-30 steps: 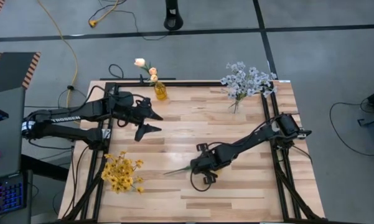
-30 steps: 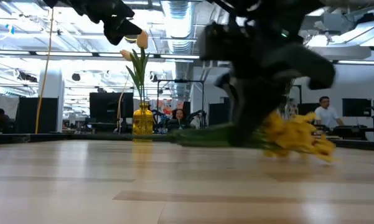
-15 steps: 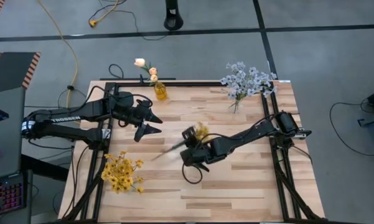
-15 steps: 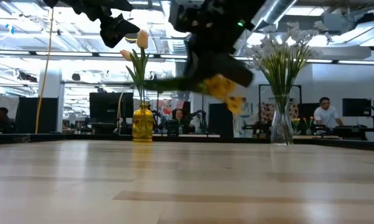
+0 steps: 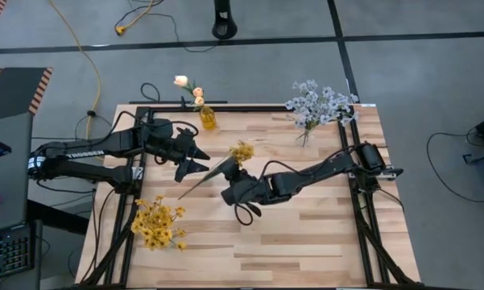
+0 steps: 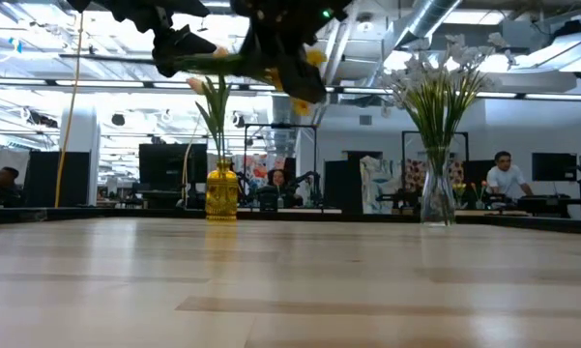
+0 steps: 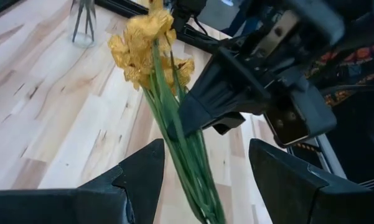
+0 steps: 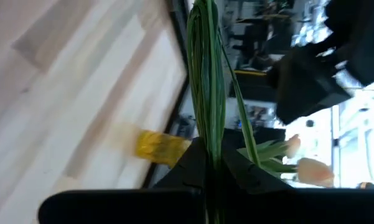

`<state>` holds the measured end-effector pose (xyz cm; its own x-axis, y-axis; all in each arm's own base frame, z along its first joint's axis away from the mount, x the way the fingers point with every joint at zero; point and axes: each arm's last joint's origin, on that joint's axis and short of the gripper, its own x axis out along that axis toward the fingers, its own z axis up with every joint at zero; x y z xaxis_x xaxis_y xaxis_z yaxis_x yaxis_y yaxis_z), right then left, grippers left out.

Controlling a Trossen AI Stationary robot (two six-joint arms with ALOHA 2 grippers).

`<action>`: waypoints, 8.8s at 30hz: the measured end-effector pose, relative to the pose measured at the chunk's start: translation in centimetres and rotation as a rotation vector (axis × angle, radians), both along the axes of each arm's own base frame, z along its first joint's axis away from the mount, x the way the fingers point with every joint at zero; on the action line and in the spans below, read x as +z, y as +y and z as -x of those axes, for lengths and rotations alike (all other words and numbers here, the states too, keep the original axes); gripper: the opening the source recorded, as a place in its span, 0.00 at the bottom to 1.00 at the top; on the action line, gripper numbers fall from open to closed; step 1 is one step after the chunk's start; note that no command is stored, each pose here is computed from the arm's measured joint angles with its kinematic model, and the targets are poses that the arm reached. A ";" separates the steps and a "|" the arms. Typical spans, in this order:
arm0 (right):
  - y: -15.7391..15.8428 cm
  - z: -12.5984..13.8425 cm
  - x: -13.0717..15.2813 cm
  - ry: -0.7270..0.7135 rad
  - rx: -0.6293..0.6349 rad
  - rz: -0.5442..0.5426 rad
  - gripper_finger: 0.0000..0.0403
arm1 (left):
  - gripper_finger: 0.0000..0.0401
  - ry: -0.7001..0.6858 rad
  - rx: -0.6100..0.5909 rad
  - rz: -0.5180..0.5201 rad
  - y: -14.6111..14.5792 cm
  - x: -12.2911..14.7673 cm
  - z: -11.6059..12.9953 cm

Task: Sort flowers into vase by color
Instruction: Put the yellow flowers into the bottom transparent vase

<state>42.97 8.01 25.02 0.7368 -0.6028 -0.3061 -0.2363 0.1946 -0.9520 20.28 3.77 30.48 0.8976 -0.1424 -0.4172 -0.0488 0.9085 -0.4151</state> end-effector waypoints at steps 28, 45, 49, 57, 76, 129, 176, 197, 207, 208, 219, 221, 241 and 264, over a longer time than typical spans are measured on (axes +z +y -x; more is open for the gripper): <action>-1.7 -1.3 2.3 -0.031 0.162 0.228 0.12 | 0.55 0.045 0.023 0.062 0.0 -0.4 -0.2; -2.1 -1.5 2.5 -0.057 0.180 0.223 0.12 | 0.55 0.117 0.013 0.086 0.4 -2.0 -1.7; -2.1 -1.5 2.5 -0.058 0.179 0.222 0.12 | 0.49 0.112 0.019 0.081 0.4 -1.9 -1.6; -2.1 -1.5 2.5 -0.067 0.173 0.209 0.17 | 0.25 0.112 0.018 0.081 0.4 -1.9 -1.6; -1.4 -1.4 3.0 -0.357 0.075 -0.165 0.55 | 0.01 0.084 0.047 -0.001 0.7 0.3 -0.7; -1.3 -1.1 0.8 -0.541 -0.091 -0.834 0.55 | 0.00 -0.547 0.370 -0.104 -2.7 2.7 12.6; -1.2 -0.8 0.1 -0.492 -0.131 -0.889 0.56 | 0.00 -0.417 0.413 -0.217 -12.4 1.8 14.5; -0.8 -0.8 0.1 -0.517 -0.137 -0.984 0.56 | 0.00 -0.433 0.239 -0.144 -15.8 1.6 15.9; -0.7 -0.8 0.1 -0.514 -0.126 -1.051 0.56 | 0.00 -0.443 0.111 -0.162 -18.0 0.7 17.4; -0.7 -0.8 0.1 -0.514 -0.126 -1.051 0.56 | 0.00 -0.445 0.101 -0.169 -18.3 0.6 17.5; -0.7 -0.8 0.1 -0.523 -0.133 -1.065 0.56 | 0.00 -0.452 0.075 -0.300 -21.8 -1.7 17.5; -0.7 -0.8 0.1 -0.523 -0.133 -1.065 0.56 | 0.00 -0.451 0.083 -0.327 -22.2 -2.1 17.2; -0.7 -0.9 0.1 -0.529 -0.129 -1.066 0.56 | 0.00 -0.423 0.217 -0.426 -24.0 -3.1 14.0; -0.7 -0.9 0.1 -0.529 -0.129 -1.065 0.56 | 0.00 -0.412 0.247 -0.478 -24.9 -5.6 13.0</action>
<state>43.83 7.33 25.15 0.8745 -0.3090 -0.3739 0.2156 0.9381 -0.2712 7.30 -21.12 24.88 0.9794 0.2020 0.0001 -0.2020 0.9794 0.0000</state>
